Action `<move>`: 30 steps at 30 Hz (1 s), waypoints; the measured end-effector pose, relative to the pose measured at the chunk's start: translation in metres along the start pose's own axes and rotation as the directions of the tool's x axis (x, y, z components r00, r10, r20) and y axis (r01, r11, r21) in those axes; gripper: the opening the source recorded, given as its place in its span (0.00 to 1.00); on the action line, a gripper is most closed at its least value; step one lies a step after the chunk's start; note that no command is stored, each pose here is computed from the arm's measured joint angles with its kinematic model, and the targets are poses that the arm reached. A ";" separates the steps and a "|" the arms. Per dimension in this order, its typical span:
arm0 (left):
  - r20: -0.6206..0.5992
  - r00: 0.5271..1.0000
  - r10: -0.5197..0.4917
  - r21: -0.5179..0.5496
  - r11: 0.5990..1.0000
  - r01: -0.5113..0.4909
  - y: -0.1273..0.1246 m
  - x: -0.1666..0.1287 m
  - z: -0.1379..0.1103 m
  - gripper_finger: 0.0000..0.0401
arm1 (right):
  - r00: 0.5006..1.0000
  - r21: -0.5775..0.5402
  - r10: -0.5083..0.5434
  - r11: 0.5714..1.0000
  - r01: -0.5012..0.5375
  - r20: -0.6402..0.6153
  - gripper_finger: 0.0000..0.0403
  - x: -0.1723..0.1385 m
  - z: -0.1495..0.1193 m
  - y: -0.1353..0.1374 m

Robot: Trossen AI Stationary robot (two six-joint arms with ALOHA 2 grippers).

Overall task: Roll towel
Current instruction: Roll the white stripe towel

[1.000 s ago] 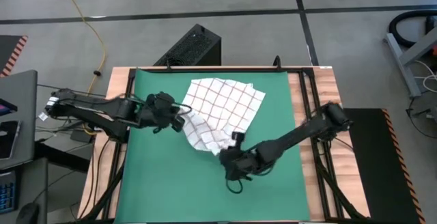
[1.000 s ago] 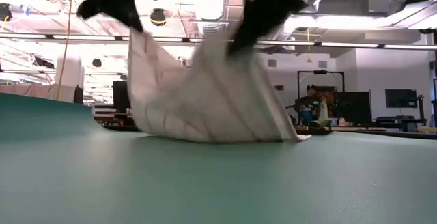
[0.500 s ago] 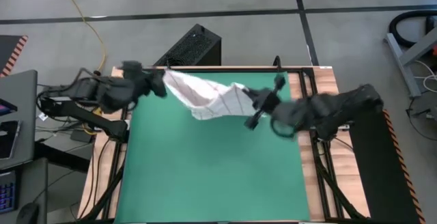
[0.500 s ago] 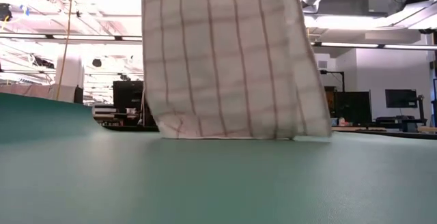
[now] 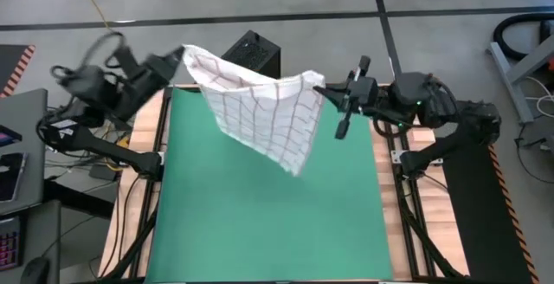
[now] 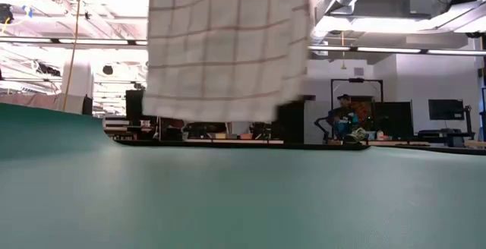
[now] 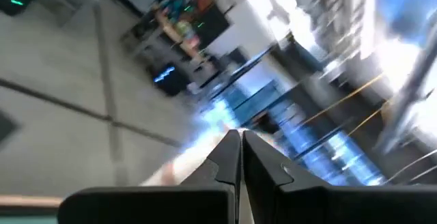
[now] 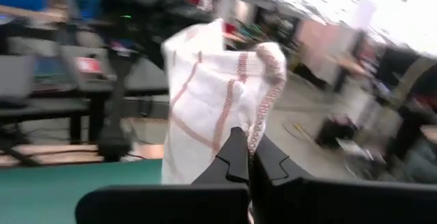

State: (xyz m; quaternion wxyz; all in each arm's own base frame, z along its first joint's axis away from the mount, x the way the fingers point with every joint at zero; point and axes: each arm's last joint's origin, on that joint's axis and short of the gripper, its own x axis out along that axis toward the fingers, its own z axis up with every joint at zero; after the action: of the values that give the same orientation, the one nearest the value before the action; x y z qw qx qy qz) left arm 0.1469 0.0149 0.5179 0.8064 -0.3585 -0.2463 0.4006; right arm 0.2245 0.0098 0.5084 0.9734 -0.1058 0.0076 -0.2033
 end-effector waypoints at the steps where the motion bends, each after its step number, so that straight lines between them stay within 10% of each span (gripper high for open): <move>1: 0.012 0.999 0.030 0.042 0.999 -0.030 0.003 0.001 -0.001 0.00 | 0.999 0.016 -0.036 0.999 0.036 -0.018 0.02 0.002 -0.002 -0.003; 10: 0.105 0.970 0.221 0.150 0.960 -0.235 0.024 0.036 -0.014 0.00 | 0.954 -0.085 -0.247 0.968 0.235 -0.170 0.02 0.043 -0.032 -0.041; 16: 0.121 0.976 0.181 0.208 0.957 -0.203 0.026 0.066 -0.011 0.00 | 0.942 -0.223 -0.330 0.924 0.309 -0.061 0.02 0.065 -0.029 -0.054; 22: 0.042 0.992 0.118 0.308 0.943 -0.125 0.020 0.052 -0.004 0.00 | 0.971 -0.323 -0.233 0.924 0.205 -0.052 0.02 0.061 -0.025 -0.032; 30: -0.196 0.971 0.140 0.208 0.973 -0.098 0.028 0.010 -0.015 0.00 | 0.985 -0.161 -0.036 0.987 0.009 -0.166 0.02 0.039 -0.029 0.028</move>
State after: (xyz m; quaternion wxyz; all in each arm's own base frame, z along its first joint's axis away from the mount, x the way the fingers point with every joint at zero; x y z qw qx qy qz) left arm 0.1500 0.0294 0.4876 0.8338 -0.3312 -0.0973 0.4309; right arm 0.2696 0.0131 0.4750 0.9552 -0.1658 0.1050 -0.2215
